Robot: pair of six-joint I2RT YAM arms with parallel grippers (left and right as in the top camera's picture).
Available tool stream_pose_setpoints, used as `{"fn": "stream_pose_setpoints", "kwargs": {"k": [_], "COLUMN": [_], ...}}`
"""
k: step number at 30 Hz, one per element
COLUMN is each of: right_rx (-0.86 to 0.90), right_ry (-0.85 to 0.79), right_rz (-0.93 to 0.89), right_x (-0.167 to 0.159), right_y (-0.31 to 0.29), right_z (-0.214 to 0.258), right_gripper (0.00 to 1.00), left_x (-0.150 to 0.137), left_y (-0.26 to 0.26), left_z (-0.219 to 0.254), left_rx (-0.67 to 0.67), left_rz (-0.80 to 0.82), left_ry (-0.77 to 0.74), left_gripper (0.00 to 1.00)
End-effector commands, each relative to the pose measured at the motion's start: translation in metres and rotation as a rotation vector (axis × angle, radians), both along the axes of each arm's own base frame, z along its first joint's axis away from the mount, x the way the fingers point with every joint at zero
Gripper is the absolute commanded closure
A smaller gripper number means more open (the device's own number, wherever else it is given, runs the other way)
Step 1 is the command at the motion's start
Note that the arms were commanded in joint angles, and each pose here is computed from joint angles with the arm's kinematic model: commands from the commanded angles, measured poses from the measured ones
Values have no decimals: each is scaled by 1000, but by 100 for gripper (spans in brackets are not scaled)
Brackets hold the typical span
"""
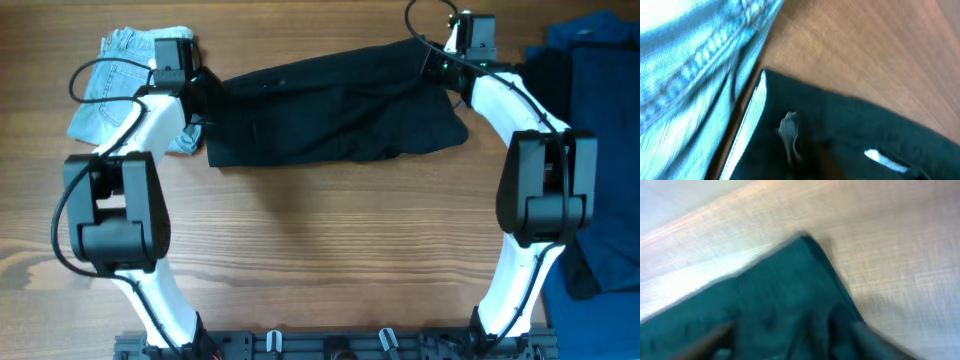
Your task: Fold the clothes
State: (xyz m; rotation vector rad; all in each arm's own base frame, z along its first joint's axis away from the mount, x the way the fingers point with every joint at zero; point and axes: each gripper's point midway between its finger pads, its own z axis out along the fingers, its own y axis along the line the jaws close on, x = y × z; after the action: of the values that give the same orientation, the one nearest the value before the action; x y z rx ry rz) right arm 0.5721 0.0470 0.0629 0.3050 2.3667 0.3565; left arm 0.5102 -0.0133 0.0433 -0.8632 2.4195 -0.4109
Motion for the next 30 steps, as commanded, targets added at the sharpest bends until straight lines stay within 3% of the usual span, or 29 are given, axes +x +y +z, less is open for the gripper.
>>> {"fn": "stream_pose_setpoints", "kwargs": {"k": [1, 3, 5, 7, 8, 9, 10, 12, 13, 19, 26, 30], "right_rx": [-12, 8, -20, -118, -138, -133, -120, -77, -67, -53, -44, -48], "right_ry": [-159, -214, -208, -226, -210, -171, -110, 27, 78, 229, 345, 343], "right_rz": [175, 267, 277, 368, 377, 378, 379, 364, 372, 407, 434, 451], "right_x": [21, 22, 16, 0, -8, -20, -35, -58, -67, -83, -79, -68], "right_y": [27, 31, 23, 24, 24, 23, 23, 23, 26, 37, 50, 60], "right_z": [29, 66, 98, 138, 149, 155, 153, 132, 120, 70, -1, -34], "right_gripper": [1, 1, 1, 0, 4, 12, 31, 82, 96, 96, 96, 96], "left_x": [23, 33, 30, 17, 12, 1, -11, -30, -34, -26, -5, 5], "left_y": [0, -9, -9, -10, -13, -19, -30, -53, -63, -67, -70, -71], "left_z": [25, 70, 115, 154, 160, 161, 152, 125, 112, 39, -18, -27], "left_rx": [5, 25, 44, 53, 66, 77, 82, 101, 111, 183, 182, 184], "left_rz": [-59, -159, -176, -183, -201, -233, -273, -344, -386, -383, -384, -381], "left_ry": [-123, -220, -264, -296, -297, -270, -214, -97, -62, 74, 86, 56], "left_gripper": [51, 33, 28, 38, 51, 68, 90, 96, 96, 96, 93, 96]}}
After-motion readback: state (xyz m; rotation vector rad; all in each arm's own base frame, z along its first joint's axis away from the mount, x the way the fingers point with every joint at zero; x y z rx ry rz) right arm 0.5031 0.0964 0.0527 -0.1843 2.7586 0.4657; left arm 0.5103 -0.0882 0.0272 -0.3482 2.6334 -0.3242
